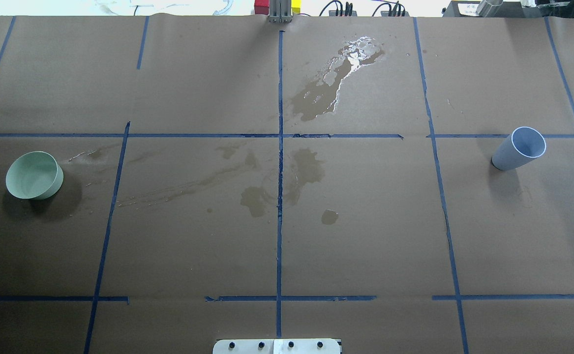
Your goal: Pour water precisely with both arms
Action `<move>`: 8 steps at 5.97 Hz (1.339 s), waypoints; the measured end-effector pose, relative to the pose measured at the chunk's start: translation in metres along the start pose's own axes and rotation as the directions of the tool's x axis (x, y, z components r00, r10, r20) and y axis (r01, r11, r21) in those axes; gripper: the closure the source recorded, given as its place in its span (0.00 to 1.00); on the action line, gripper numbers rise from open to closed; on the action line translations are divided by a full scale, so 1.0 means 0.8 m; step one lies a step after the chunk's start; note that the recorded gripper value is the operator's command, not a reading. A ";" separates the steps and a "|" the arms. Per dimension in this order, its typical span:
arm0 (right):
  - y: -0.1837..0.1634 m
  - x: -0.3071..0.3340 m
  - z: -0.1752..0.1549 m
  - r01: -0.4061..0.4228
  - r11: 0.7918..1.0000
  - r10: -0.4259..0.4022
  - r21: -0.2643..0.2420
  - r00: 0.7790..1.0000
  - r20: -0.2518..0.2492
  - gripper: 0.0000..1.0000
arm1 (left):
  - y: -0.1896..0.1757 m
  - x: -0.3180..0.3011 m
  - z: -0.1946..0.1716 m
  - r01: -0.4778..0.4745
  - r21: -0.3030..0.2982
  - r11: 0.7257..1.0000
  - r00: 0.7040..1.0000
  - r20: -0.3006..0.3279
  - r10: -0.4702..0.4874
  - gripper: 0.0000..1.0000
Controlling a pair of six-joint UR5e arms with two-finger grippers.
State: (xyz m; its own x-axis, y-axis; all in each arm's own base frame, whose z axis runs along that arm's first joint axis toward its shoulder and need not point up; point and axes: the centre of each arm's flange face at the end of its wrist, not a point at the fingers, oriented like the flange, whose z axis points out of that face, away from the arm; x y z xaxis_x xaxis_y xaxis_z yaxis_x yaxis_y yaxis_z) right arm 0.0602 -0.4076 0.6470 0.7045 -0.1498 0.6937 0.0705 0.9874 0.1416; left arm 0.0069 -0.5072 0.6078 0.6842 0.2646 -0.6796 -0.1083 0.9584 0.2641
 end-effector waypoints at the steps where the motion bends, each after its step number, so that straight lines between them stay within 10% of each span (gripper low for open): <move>1: 0.000 0.000 0.000 -0.001 1.000 0.001 -0.001 1.000 0.000 0.00 | -0.002 0.033 0.038 0.078 0.028 0.997 0.996 -0.034 -0.077 0.00; 5: 0.001 0.001 0.001 -0.002 1.000 0.002 -0.002 1.000 -0.001 0.00 | 0.024 0.136 0.171 0.255 0.038 0.966 0.962 -0.113 -0.249 0.01; 6: 0.001 0.002 0.002 -0.002 1.000 0.002 -0.003 1.000 -0.001 0.00 | 0.029 0.146 0.187 0.245 0.024 0.969 0.965 -0.104 -0.241 0.79; 8: 0.001 0.002 0.002 -0.002 1.000 0.002 -0.003 1.000 -0.001 0.00 | 0.033 0.155 0.196 0.233 0.012 0.972 0.967 -0.108 -0.231 1.00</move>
State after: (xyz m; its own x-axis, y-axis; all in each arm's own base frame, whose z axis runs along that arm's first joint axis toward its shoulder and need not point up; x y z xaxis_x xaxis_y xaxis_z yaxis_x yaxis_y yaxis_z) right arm 0.0603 -0.4074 0.6492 0.7053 -0.1482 0.6933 0.0716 0.9878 0.1383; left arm 0.2022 -0.4659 0.6378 0.6085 0.0462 -0.7922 0.0628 0.9924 0.1061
